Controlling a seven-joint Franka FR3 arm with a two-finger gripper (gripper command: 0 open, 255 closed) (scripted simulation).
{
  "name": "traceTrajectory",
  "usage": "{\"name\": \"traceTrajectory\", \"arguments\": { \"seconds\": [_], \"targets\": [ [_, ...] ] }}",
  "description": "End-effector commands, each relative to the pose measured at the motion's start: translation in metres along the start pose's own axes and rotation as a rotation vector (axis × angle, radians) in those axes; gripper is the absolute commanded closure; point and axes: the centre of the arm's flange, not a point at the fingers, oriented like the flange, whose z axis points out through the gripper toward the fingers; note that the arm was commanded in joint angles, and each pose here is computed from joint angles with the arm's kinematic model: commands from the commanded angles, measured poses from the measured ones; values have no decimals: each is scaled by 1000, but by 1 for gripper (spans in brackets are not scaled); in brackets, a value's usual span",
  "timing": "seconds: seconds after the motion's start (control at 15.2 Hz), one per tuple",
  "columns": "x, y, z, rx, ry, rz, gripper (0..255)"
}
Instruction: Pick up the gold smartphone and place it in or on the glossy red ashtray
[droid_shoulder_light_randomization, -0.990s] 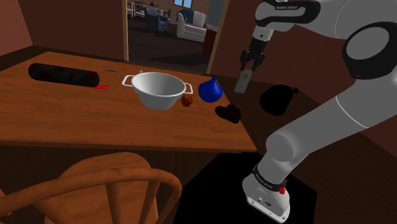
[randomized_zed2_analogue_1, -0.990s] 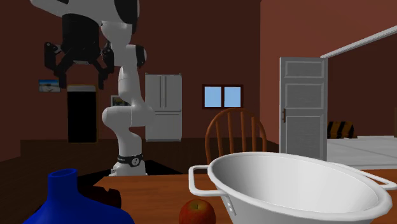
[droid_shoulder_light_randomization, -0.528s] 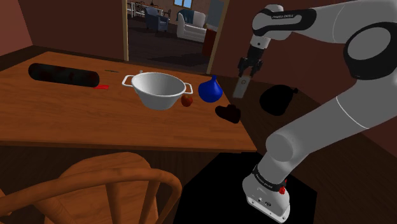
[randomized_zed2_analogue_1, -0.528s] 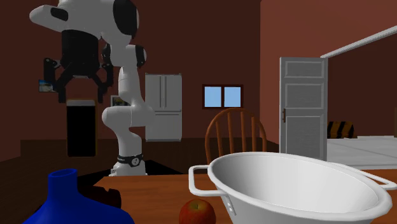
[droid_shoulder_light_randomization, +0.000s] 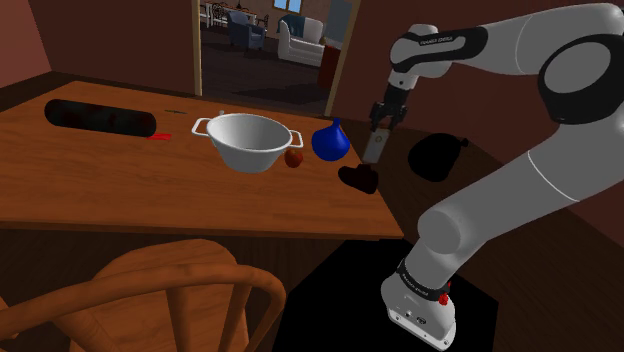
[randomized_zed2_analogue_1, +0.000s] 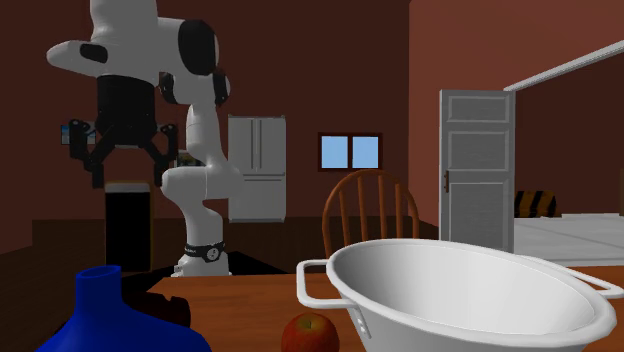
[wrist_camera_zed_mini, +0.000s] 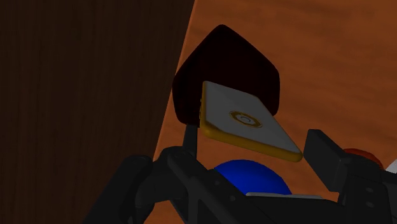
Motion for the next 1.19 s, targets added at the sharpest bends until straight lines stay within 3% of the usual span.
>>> {"name": "traceTrajectory", "arguments": {
  "seconds": [0.0,0.59,1.12],
  "targets": [
    [0,1,11,0,1,0,255],
    [0,1,58,0,1,0,255],
    [0,1,59,0,1,0,255]
  ]
}}
